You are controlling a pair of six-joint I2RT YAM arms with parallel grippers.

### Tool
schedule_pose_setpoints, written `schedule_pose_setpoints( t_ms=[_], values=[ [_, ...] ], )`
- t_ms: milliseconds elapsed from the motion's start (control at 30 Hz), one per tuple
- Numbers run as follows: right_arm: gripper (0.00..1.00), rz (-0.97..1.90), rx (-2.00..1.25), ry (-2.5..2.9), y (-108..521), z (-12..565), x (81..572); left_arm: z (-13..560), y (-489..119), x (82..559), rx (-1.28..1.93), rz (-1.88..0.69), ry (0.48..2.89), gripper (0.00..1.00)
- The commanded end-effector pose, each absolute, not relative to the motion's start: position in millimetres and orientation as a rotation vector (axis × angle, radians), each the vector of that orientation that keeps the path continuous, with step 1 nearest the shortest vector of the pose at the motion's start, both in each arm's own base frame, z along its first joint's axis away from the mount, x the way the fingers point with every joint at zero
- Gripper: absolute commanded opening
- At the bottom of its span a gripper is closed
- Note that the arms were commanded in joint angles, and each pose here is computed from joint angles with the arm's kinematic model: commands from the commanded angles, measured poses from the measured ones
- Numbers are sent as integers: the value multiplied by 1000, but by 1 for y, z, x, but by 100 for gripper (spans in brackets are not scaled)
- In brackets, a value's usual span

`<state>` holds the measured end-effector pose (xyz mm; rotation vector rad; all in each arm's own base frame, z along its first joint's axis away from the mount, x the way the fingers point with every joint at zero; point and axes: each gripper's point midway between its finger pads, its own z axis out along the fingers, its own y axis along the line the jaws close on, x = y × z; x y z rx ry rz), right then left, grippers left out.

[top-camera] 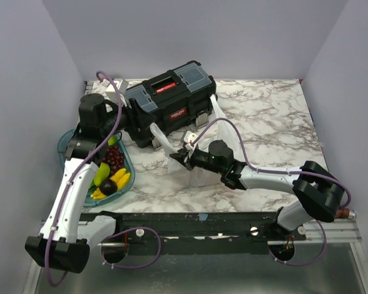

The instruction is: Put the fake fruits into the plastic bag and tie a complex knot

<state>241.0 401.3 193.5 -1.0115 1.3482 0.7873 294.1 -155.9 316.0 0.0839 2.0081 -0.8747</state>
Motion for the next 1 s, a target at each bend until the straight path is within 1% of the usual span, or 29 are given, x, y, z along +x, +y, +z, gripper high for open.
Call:
schedule_pose_setpoints(
  t_ms=[0,33,100,200,300,367,467,633,700,767,800,833,867,900,933,967],
  values=[
    [1,899,-1093,1509,398,160,219,363,-163,259,518,-868,1663,66],
    [1,916,-1087,1488,399,167,218,353,-164,250,571,-865,1664,74],
    [1,940,-1110,1454,401,174,213,330,-161,240,574,-867,1730,88],
    [1,939,-1092,1437,400,181,214,298,-157,235,482,-887,1843,98],
    [1,940,-1062,1433,401,186,217,282,-157,236,340,-948,1836,98],
    [1,945,-1050,1414,402,189,218,264,-157,239,236,-972,1876,98],
    [1,949,-1029,1393,404,194,220,245,-165,240,162,-1047,1945,98],
    [1,959,-1049,1381,407,192,218,248,-195,243,144,-1189,1945,98],
    [3,957,-1052,1379,406,191,218,248,-201,248,104,-1224,1959,98],
    [5,948,-1051,1377,404,190,218,244,-208,251,77,-1262,1981,83],
    [7,938,-1046,1382,403,189,220,243,-210,252,65,-1280,1993,71],
    [12,926,-1040,1384,403,189,222,241,-212,252,50,-1297,2002,56],
    [17,909,-1032,1387,401,190,224,241,-214,252,36,-1317,2011,33],
    [21,891,-1019,1394,399,191,227,244,-215,254,29,-1324,2001,17],
    [33,859,-989,1408,396,193,233,248,-214,255,17,-1323,1996,4],
    [47,829,-943,1430,392,196,240,252,-214,257,10,-1317,1987,0]
  ],
)
